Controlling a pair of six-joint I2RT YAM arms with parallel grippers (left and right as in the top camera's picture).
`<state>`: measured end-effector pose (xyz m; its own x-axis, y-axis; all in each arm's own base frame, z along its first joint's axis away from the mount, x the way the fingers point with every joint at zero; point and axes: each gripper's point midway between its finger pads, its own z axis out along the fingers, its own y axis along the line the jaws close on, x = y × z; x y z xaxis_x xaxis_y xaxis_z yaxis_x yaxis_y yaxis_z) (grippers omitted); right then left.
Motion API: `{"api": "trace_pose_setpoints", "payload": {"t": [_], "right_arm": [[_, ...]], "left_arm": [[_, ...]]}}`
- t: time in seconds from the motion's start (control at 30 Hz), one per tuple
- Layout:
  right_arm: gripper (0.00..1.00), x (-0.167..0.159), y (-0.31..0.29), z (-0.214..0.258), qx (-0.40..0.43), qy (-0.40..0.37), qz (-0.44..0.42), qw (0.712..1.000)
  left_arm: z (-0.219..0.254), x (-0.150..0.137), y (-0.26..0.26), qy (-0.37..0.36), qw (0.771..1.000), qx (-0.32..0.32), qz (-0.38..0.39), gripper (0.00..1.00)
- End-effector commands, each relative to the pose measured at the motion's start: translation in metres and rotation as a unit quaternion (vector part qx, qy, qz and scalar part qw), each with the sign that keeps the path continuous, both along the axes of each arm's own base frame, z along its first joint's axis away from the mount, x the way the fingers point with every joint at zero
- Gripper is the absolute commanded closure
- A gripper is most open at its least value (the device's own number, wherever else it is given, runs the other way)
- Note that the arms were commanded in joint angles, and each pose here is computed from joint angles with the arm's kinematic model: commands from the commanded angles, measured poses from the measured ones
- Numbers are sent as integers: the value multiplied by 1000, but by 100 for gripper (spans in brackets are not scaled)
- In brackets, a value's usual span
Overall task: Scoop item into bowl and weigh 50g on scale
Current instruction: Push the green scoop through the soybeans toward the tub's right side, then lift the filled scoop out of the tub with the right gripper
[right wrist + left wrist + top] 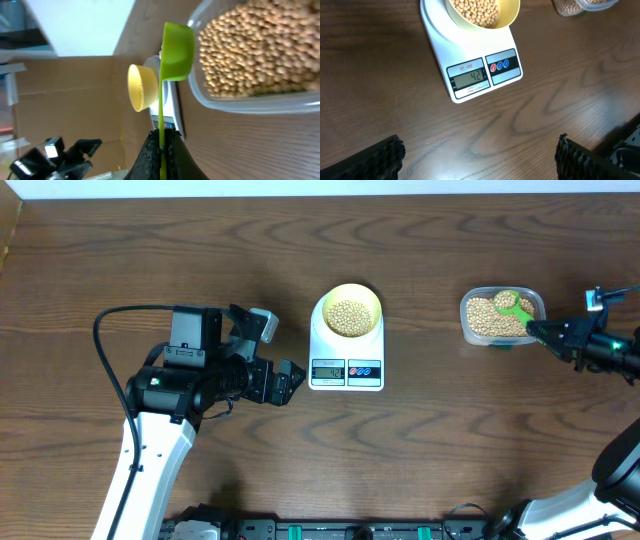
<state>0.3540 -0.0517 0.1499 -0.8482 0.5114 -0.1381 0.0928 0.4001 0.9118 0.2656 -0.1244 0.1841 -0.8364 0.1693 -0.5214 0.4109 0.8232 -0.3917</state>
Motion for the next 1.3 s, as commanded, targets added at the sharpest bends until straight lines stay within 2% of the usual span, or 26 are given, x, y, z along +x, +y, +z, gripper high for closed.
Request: {"api": "trace_pose_setpoints", "payload": {"t": [0.0,0.33,0.9,1.27], "right_arm": [[99,2,4,10,34,-30,3,999],[99,6,25,20,61,-44,28,997],[99,0,122,20,69,-28,159,984],[99,14,167,22,77,-17,195,978]], "left_arm": [[2,-1,-3,-4,1000,-4,-12,2],[2,-1,-3,-4,1000,-4,-12,2],[2,-1,-3,-4,1000,-4,-12,2],[2,-1,-3,-4,1000,-4,-12,2]]}}
